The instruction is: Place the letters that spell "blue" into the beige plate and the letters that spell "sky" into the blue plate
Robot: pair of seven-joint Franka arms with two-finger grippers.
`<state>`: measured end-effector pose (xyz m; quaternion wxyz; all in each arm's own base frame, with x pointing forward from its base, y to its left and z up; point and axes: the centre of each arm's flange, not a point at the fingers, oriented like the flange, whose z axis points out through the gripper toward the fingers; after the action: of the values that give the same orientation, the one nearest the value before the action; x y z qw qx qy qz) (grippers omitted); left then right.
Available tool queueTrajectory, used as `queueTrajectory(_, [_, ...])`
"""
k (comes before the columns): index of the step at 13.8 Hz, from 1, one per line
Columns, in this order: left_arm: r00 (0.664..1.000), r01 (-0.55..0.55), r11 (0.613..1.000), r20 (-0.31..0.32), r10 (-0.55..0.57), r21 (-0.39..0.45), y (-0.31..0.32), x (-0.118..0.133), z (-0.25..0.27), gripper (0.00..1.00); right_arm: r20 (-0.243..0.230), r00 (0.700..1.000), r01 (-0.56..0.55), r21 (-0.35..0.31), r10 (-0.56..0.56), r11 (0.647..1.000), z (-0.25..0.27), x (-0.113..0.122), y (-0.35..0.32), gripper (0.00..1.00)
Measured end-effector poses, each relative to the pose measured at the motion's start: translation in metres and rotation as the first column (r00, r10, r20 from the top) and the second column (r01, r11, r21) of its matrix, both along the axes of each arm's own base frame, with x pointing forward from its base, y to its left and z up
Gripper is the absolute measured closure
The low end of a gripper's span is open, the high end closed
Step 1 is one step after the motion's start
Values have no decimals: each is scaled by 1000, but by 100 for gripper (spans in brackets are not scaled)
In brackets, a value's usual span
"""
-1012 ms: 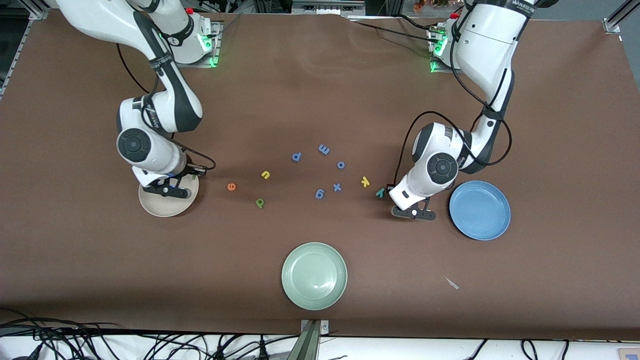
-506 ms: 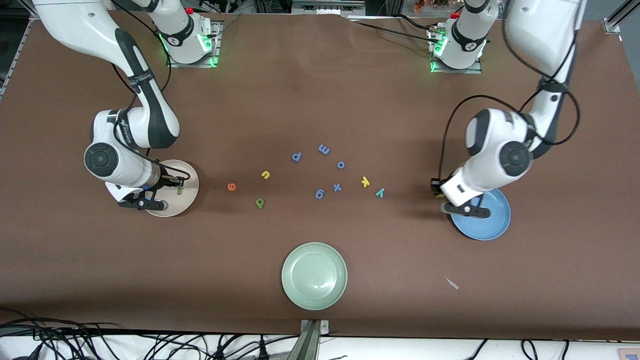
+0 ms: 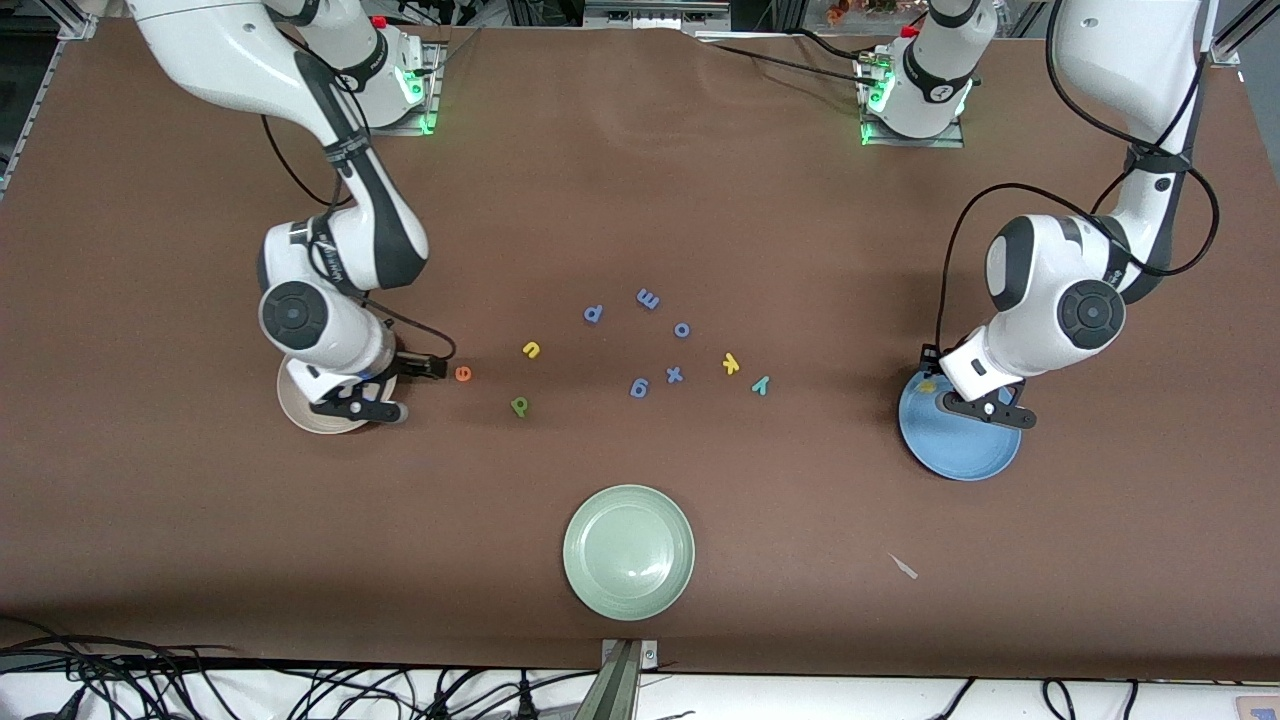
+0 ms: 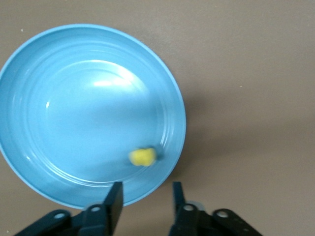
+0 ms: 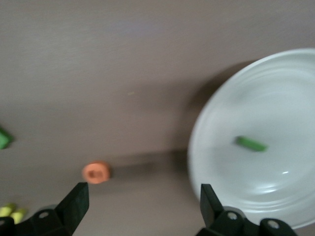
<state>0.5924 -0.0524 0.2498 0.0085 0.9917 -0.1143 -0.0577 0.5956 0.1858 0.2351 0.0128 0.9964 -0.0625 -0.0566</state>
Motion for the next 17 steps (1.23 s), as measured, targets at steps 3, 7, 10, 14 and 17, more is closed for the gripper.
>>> queueTrajectory(3, [1000,6,1000,17,-6,-4,-12,1,2,15,-5,1000,16,13,-16,1000,-15,-10,31,0])
queueTrajectory(7, [996,-70,996,48,72,-46,-104,-4,14,10,32,999,12,21,-12,1000,-40,-18,43,0])
queueTrajectory(10, [993,-104,989,47,109,-100,-174,-12,6,12,30,1000,7,19,-8,1000,-49,-21,45,0])
queueTrajectory(14, [980,-189,977,52,194,-97,-237,-1,-27,12,5,1000,6,8,-6,1000,-65,-29,42,2])
queueTrajectory(17, [978,-197,976,55,203,-90,-245,4,-40,12,12,1000,7,10,-8,1000,-65,-28,41,24])
